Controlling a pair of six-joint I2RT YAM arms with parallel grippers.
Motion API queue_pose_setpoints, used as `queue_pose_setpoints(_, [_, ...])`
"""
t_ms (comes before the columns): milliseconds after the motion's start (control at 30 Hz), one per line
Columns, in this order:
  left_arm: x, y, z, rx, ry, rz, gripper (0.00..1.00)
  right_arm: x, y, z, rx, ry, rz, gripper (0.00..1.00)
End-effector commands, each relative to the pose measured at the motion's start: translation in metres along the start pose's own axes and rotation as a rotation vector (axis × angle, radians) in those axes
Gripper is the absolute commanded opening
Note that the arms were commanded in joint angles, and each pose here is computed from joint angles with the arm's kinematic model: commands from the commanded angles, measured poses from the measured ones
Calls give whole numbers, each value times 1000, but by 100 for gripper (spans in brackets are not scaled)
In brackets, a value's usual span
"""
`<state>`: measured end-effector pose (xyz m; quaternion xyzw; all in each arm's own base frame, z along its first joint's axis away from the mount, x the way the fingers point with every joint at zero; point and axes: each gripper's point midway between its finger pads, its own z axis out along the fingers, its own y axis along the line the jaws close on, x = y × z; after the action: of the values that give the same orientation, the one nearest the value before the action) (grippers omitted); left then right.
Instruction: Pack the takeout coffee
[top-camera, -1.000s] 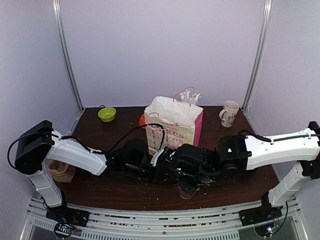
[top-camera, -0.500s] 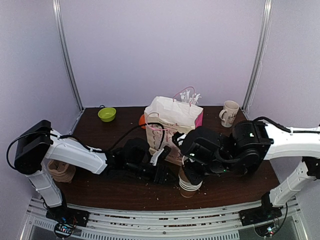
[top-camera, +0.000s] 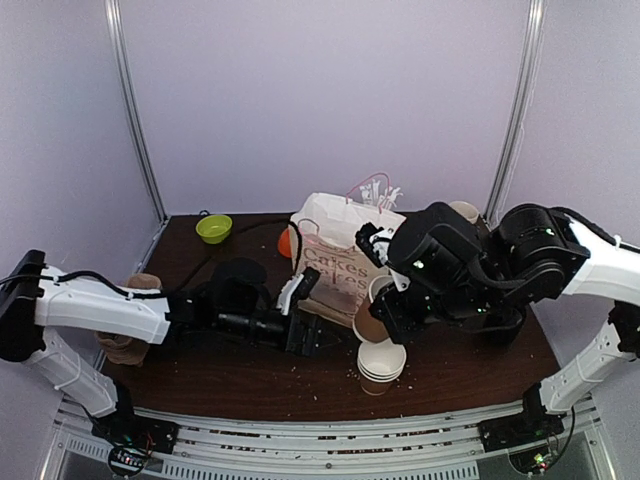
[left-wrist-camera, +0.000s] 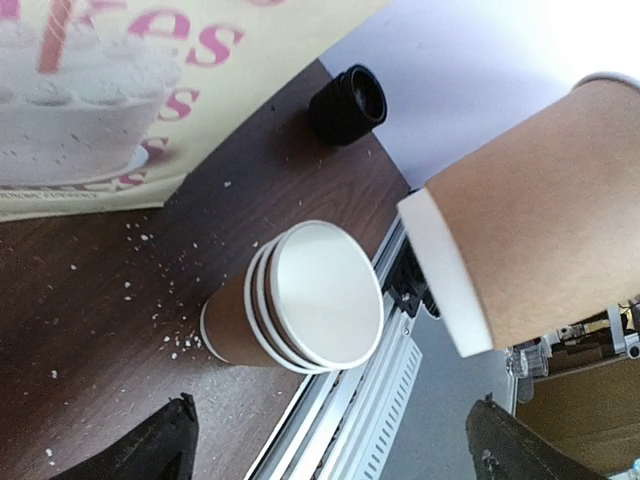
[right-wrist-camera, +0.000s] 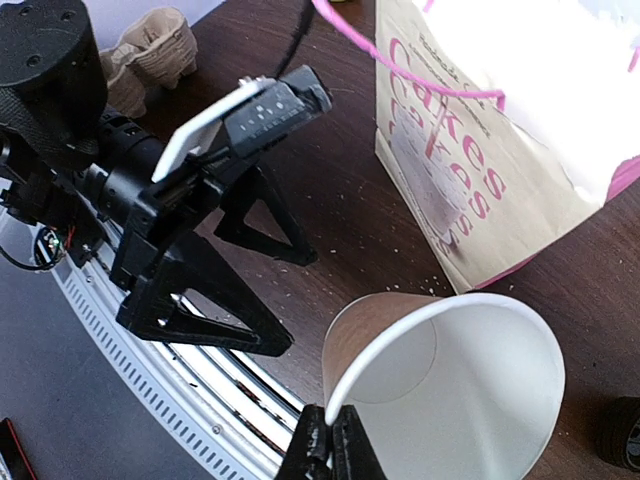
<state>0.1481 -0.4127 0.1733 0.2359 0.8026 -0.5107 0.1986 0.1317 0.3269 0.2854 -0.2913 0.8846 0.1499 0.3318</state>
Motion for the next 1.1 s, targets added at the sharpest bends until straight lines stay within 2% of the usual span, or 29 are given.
queue_pose_setpoints(0, [-9,12,-43,-133,-125,1,98,-9,24,-1,-61,3,-54,0])
queue_pose_setpoints(200, [-17,40,-107,-354,-292,-13,98,-13,62,27,-120,11,-126,0])
queue_pose_setpoints(467, [-26,58,-165,-482,-485,-29,98,6,100,91,-75,92,-290,0])
queue_pose_setpoints(567, [-26,64,-170,-518,-501,-30,98,20,110,122,-47,146,-361,0])
queue_pose_setpoints(767, [-16,78,-169,-559,-484,-55,98,44,113,154,-12,242,-458,0])
queue_pose_setpoints(1067, [-7,89,-175,-579,-506,-86,98,71,102,180,-19,318,-443,0])
